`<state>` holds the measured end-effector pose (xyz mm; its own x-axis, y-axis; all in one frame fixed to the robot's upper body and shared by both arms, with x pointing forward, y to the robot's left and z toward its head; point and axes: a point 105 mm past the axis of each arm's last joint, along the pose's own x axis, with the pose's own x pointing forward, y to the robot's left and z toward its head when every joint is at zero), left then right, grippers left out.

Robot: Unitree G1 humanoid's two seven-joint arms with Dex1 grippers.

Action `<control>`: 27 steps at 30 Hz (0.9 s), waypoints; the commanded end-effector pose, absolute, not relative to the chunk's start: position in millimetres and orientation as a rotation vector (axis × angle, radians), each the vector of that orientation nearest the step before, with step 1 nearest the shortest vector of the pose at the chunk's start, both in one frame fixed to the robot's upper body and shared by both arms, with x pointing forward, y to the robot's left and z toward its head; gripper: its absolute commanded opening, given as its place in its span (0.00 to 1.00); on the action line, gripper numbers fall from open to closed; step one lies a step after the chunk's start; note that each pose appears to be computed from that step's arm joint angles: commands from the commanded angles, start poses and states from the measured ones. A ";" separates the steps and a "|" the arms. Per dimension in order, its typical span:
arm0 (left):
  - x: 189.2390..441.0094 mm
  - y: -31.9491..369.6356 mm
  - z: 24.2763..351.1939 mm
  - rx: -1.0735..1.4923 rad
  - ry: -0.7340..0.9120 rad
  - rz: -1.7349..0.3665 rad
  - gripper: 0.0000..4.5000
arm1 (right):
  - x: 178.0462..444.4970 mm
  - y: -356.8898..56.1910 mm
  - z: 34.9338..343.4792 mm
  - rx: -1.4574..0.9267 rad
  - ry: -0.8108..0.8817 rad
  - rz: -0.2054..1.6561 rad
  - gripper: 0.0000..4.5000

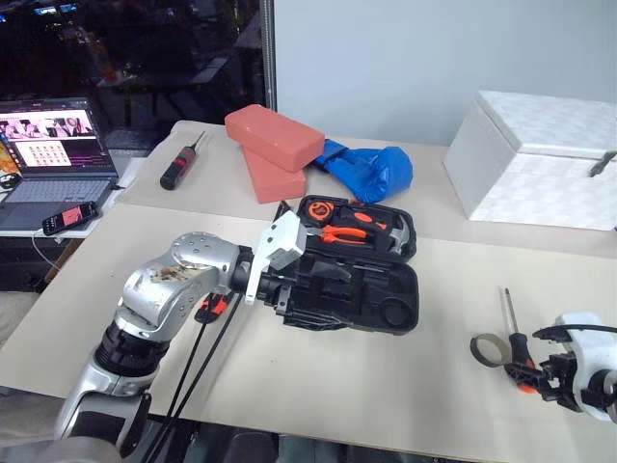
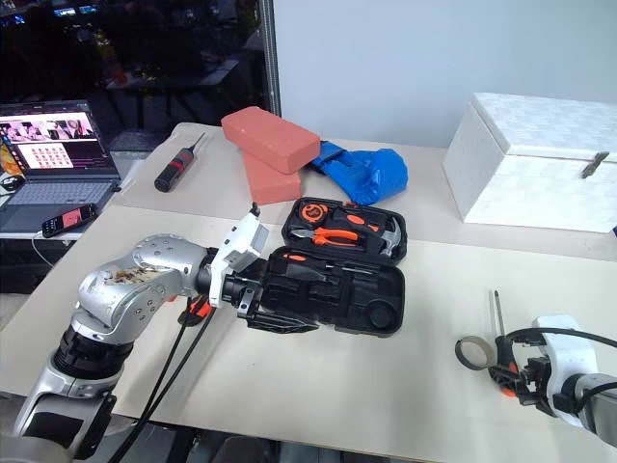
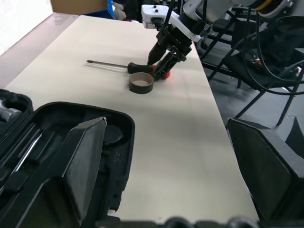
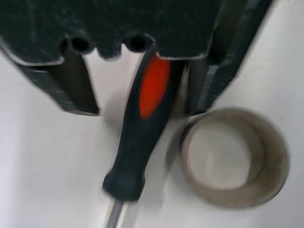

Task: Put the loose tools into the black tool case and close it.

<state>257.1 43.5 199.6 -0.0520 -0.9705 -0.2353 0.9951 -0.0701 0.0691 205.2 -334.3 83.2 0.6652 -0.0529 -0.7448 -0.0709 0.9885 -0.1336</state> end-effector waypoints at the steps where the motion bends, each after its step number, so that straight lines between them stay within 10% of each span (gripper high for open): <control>1: 249.7 44.9 207.2 0.261 0.055 -1.593 0.97 | 199.1 -362.1 100.0 -0.246 0.811 -0.059 0.38; 4: 248.7 49.8 203.3 0.250 0.037 -1.533 0.97 | 199.0 -369.5 119.4 -0.356 0.742 -0.029 0.21; 13: 246.1 100.0 199.0 0.103 0.039 -1.327 0.97 | 265.4 -237.2 192.6 -0.605 0.387 0.650 0.21; 27: 231.5 144.1 190.9 0.167 0.109 -1.186 0.97 | 351.7 -145.8 138.1 -0.972 0.449 1.113 0.21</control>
<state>238.6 148.1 178.4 0.3861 -0.9021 -0.1930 0.9203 0.3909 0.0138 349.9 -140.2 142.6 0.4144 0.5767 -0.7041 -0.8975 0.1307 -0.4212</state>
